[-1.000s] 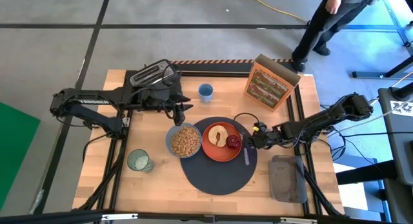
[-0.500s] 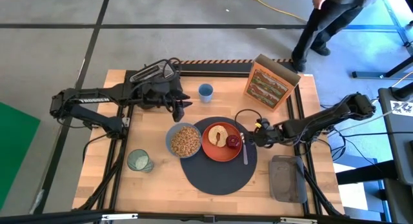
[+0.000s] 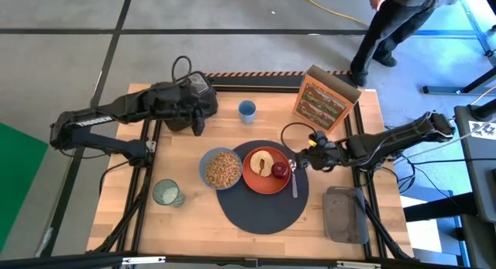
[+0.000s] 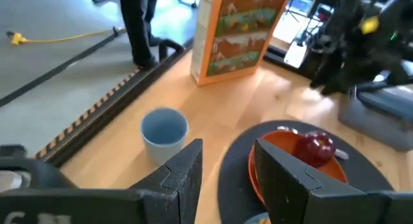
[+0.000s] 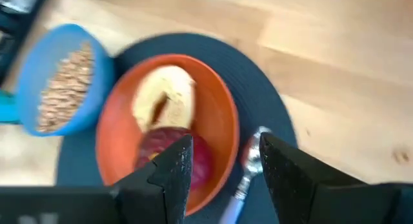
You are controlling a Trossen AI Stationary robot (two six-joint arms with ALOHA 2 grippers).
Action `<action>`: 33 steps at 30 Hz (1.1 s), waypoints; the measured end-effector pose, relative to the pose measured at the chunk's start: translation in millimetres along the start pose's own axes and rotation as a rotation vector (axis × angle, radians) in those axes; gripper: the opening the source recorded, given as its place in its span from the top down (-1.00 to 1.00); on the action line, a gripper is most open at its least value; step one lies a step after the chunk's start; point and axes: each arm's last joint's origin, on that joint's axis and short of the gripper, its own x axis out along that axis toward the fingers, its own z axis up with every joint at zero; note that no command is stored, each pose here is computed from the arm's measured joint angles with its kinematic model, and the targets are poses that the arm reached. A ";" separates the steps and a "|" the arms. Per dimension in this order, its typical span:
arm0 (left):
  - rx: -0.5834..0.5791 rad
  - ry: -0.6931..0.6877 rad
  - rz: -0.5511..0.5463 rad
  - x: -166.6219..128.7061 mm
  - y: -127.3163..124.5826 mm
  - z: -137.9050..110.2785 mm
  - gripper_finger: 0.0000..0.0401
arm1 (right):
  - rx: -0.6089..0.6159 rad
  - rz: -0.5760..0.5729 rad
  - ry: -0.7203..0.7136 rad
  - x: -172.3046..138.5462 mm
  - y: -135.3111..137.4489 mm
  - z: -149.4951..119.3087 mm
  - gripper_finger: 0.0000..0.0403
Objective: Arrange a breakfast setting
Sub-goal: Put the blue cup with rice on the bottom right of the tablemat
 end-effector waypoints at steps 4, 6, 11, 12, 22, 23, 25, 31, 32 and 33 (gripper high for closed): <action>-0.036 0.022 -0.057 20.5 -6.8 -27.7 0.33 | -0.052 0.056 -0.011 -6.4 8.9 10.7 0.17; -0.072 0.027 -0.100 27.6 -10.2 -39.4 0.33 | -0.059 0.100 -0.026 -9.2 14.6 16.5 0.17; -0.106 0.096 -0.141 25.1 -16.6 -47.5 0.33 | -0.133 0.238 -0.049 -20.4 29.5 25.6 0.17; -0.101 0.120 -0.145 21.2 -17.3 -47.5 0.33 | -0.157 0.266 -0.053 -22.6 31.6 26.9 0.17; -0.031 0.519 -0.163 -36.1 -21.0 -43.3 0.33 | -0.264 0.422 -0.116 -22.0 39.3 53.0 0.17; -0.048 0.565 -0.191 -39.6 -22.8 -46.3 0.33 | -0.258 0.420 -0.128 -21.3 38.6 55.9 0.17; -0.077 0.663 -0.227 -45.1 -27.4 -54.7 0.33 | -0.251 0.403 -0.142 -19.3 36.3 61.0 0.17; -0.024 0.793 -0.269 -58.3 -47.2 -75.1 0.33 | -0.246 0.383 -0.163 -17.0 33.3 67.6 0.17; -0.009 0.797 -0.276 -60.4 -50.1 -76.8 0.33 | -0.245 0.381 -0.165 -16.6 32.8 68.5 0.17; 0.005 0.799 -0.280 -62.4 -52.7 -78.5 0.33 | -0.247 0.380 -0.166 -16.6 32.8 68.6 0.17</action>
